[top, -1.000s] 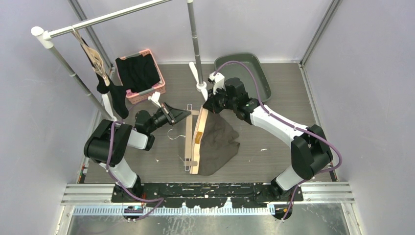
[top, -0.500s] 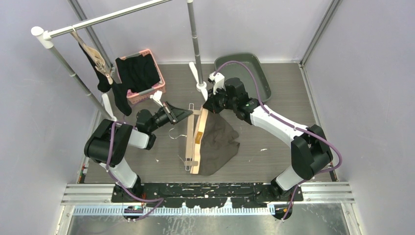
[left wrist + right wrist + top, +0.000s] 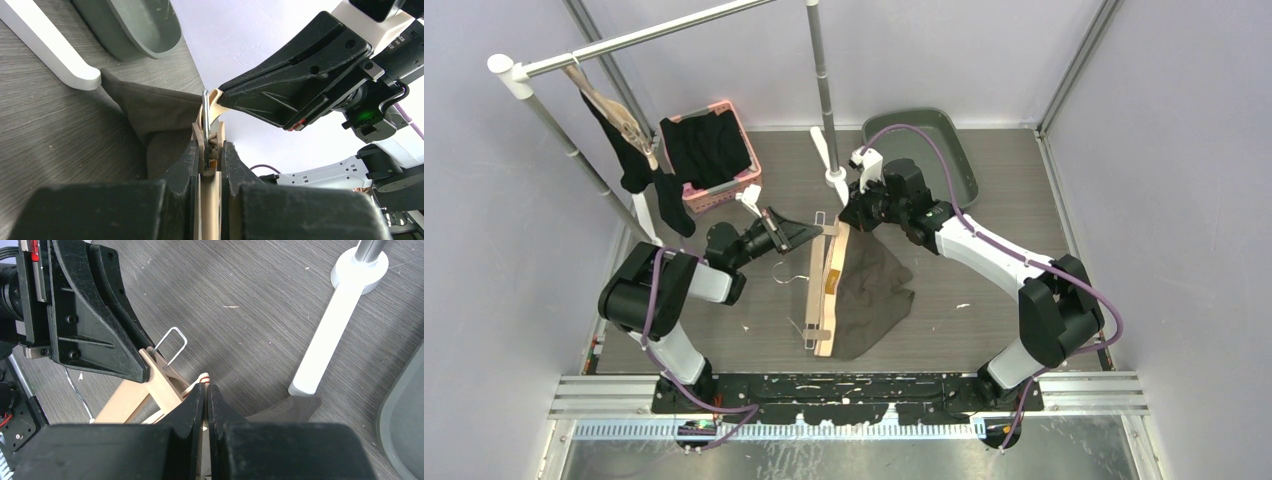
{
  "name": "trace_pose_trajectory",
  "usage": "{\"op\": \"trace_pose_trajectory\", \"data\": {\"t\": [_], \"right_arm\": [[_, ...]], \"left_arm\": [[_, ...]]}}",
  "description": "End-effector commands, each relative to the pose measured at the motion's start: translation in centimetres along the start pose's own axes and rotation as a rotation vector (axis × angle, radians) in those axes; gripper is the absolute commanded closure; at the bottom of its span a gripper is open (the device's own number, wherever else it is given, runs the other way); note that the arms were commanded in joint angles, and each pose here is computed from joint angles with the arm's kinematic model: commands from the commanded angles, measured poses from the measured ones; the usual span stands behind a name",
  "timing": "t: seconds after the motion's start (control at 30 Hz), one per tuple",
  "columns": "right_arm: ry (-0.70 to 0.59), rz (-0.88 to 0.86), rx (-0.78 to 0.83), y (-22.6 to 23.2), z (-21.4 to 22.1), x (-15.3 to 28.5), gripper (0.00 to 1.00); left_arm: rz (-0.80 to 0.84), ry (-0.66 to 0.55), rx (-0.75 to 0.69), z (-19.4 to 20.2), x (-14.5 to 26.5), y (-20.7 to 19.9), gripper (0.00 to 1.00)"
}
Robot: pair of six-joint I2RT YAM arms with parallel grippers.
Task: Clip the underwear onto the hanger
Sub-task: Clamp the underwear onto the hanger.
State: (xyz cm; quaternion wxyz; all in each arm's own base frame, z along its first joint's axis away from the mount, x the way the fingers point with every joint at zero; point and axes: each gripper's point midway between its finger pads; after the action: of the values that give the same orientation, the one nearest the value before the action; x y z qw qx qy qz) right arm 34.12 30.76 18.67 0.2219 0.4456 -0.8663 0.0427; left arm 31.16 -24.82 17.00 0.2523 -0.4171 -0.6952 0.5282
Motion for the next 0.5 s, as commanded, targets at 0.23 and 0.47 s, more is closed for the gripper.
{"op": "trace_pose_trajectory", "data": {"t": [0.23,0.47], "right_arm": [[-0.123,0.003,0.062,0.21,-4.43,1.6,0.94],[-0.131,0.009,0.071,0.2,-4.86,1.97,0.94]], "left_arm": [[0.073,-0.004,-0.074,-0.5,-1.19,-1.55,1.0],[0.065,-0.01,-0.072,-0.54,-1.25,-1.22,1.0]]}}
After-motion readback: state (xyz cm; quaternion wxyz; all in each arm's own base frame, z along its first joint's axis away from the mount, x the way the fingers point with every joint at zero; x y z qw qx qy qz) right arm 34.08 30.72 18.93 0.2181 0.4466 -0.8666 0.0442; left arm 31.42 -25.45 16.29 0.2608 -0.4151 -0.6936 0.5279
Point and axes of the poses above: each gripper's point midway between its finger pads, its own x axis back along the fingers, its own y axis along the line the jaws close on, z = x × y, and after that the axes turned 8 degrees about x, right-handed
